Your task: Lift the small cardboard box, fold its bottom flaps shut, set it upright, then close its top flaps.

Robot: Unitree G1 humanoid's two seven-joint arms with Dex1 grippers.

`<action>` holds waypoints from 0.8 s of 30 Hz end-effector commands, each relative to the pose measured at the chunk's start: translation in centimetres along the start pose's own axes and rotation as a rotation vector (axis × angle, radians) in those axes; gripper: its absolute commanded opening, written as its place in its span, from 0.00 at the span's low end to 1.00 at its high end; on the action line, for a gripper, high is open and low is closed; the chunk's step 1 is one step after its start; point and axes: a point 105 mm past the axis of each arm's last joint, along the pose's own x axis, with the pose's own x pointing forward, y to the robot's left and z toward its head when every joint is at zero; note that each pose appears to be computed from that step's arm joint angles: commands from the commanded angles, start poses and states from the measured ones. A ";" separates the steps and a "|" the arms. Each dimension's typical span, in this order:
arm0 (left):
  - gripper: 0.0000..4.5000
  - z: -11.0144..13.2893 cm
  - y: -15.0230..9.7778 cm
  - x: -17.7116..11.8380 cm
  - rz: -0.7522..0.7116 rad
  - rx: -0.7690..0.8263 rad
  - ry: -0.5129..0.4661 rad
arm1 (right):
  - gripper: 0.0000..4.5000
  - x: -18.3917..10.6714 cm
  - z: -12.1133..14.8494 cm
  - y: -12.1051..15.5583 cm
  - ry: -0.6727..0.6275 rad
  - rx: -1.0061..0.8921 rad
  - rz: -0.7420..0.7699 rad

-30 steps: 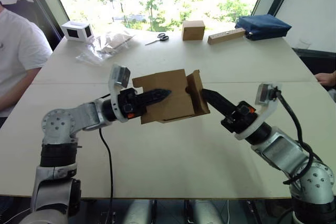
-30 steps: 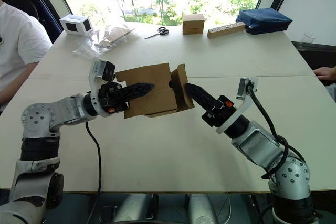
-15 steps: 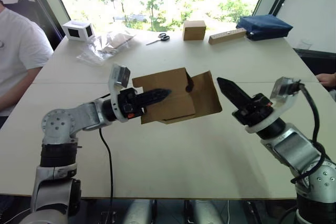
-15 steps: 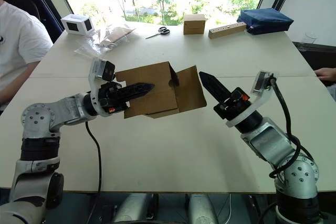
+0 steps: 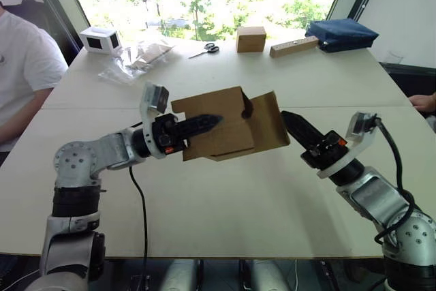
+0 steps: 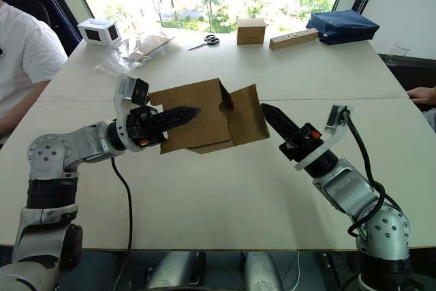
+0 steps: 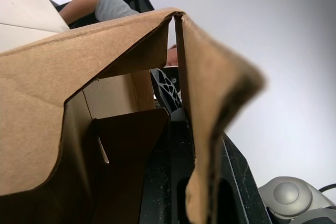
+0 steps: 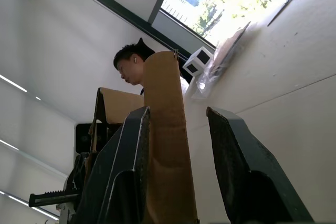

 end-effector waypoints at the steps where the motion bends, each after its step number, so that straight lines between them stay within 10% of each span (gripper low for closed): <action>1: 0.00 0.3 -1.1 0.2 -0.036 0.037 -0.004 | 0.39 0.3 0.2 2.0 -0.018 0.031 0.086; 24: 0.00 0.3 -0.9 0.3 -0.025 0.037 -0.004 | 0.39 0.7 -1.7 4.4 0.061 -0.023 0.146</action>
